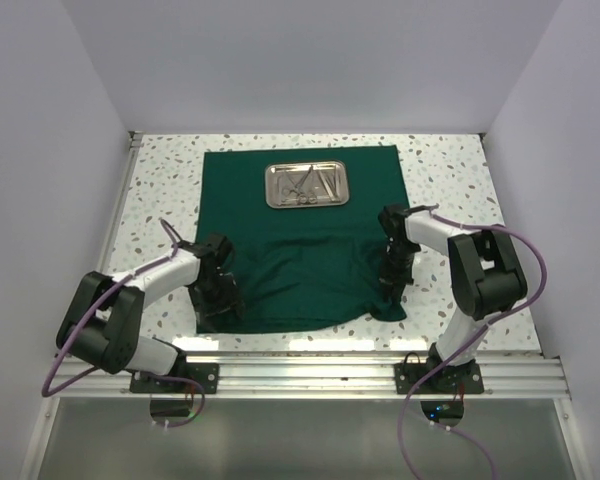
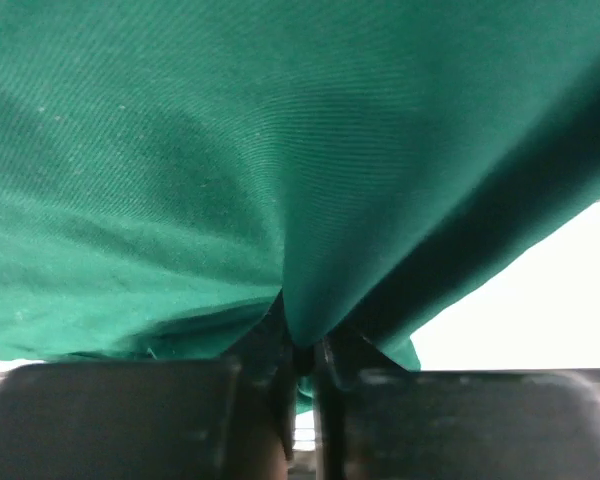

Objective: Open and lay out the surgical kit
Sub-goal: Smooth out the surgical kit at the center of the board.

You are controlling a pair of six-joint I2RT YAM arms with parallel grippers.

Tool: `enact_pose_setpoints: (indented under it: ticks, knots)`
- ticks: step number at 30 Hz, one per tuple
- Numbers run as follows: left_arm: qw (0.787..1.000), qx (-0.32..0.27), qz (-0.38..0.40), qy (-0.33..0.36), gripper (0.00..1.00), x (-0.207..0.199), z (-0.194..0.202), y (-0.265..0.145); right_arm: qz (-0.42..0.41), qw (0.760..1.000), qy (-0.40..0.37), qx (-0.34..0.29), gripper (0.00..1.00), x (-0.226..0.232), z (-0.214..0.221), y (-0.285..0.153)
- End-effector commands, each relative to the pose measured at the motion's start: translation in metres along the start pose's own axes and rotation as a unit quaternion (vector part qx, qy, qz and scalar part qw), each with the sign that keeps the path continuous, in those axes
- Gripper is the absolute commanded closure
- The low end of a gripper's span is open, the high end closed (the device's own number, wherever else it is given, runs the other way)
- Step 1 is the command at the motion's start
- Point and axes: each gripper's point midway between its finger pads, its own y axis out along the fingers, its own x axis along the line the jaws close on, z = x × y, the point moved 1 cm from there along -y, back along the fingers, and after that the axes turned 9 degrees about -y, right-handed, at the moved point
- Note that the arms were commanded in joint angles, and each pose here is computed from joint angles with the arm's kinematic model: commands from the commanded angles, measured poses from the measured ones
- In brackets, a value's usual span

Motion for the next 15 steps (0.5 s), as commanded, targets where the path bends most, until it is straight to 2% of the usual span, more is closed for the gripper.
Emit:
enact_pose_setpoints:
  ticks: [1,2,3,5,6,8,12,13,14,15]
  knots:
    - [0.998,-0.057,-0.022,0.015,0.36,0.009,-0.022,0.026,0.045,0.999,-0.001,0.017,1.0,-0.017,0.008,0.025]
    - [0.998,-0.049,-0.021,0.015,0.48,0.009,-0.019,0.027,0.052,0.999,-0.002,0.016,1.0,-0.02,0.011,0.02]
    - [0.999,-0.045,-0.021,0.017,0.77,0.009,-0.018,0.026,0.054,0.998,-0.002,0.019,1.0,-0.022,0.015,0.017]
    - [0.999,-0.038,-0.017,0.023,0.95,0.008,-0.014,0.015,0.054,0.998,-0.001,0.026,1.0,-0.023,0.023,0.003]
    - [0.999,-0.04,-0.012,0.024,1.0,0.006,-0.014,0.008,0.061,0.998,0.003,0.019,1.0,-0.024,0.021,-0.006]
    - [0.998,-0.051,-0.001,0.024,1.0,0.005,-0.012,-0.014,0.071,0.997,0.011,0.037,1.0,-0.027,0.032,-0.019]
    - [0.998,-0.055,0.022,0.033,1.0,-0.001,-0.006,-0.054,0.093,0.994,0.042,0.025,1.0,-0.036,0.045,-0.048]
    - [0.998,-0.049,0.026,0.04,1.0,-0.002,-0.003,-0.061,0.087,0.995,0.048,0.023,0.94,-0.037,0.049,-0.051]
    - [0.998,-0.038,0.036,0.045,0.99,-0.004,0.003,-0.072,0.085,0.995,0.052,0.026,0.79,-0.038,0.055,-0.056]
    - [0.997,-0.033,0.042,0.05,0.87,-0.005,0.006,-0.077,0.084,0.994,0.057,0.025,0.67,-0.041,0.061,-0.059]
